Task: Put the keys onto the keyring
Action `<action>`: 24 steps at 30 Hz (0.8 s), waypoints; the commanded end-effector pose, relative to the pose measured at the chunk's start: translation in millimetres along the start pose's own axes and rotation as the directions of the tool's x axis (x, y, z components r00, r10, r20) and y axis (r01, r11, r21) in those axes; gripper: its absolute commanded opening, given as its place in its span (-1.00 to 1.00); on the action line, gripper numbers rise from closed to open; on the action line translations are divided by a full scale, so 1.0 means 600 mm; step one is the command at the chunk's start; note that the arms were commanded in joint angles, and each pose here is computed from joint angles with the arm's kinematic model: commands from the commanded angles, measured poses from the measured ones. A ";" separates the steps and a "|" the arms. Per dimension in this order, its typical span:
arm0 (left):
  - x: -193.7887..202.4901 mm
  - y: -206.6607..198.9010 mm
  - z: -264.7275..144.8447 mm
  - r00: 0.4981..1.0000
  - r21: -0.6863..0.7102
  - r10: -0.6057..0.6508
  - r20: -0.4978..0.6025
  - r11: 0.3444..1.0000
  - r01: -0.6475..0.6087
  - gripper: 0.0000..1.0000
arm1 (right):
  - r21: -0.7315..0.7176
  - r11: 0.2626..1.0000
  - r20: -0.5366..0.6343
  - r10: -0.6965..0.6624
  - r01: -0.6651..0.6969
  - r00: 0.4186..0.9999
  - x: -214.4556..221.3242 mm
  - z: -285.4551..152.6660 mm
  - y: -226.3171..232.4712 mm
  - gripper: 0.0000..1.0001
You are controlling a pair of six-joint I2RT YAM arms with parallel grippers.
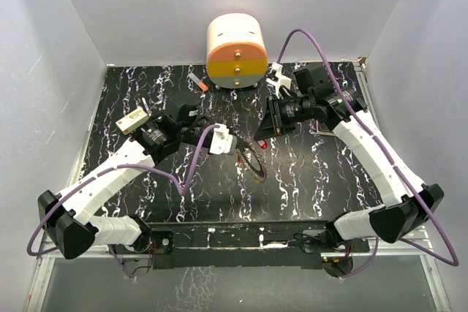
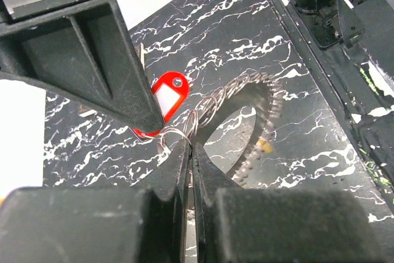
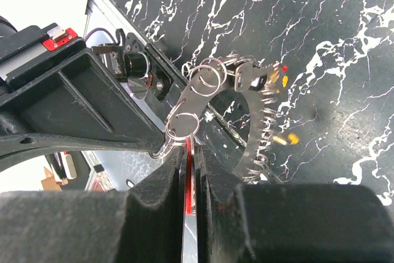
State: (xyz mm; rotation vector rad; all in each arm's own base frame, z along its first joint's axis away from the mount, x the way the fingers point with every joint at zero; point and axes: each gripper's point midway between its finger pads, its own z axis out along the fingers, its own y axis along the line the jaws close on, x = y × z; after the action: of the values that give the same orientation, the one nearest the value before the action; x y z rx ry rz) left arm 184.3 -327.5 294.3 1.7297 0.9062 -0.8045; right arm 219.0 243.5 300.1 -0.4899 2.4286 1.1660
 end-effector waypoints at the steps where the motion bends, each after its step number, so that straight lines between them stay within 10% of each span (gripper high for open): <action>1: -0.057 -0.043 -0.008 0.982 0.071 0.119 0.146 0.989 -0.130 -1.00 | 0.024 0.995 0.108 -0.101 0.098 0.989 -0.054 -0.021 0.008 -0.84; 24: -0.024 -0.070 0.007 0.927 0.041 0.331 0.177 0.938 -0.343 -1.00 | 0.017 0.999 0.063 -0.043 0.042 0.997 -0.039 0.012 0.003 -0.84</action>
State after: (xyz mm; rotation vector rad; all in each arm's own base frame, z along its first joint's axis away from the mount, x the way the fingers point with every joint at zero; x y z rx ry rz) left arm 175.9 -326.7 279.6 1.7672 0.5837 -0.6402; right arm 209.8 246.2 296.0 -0.5049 2.5194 1.1685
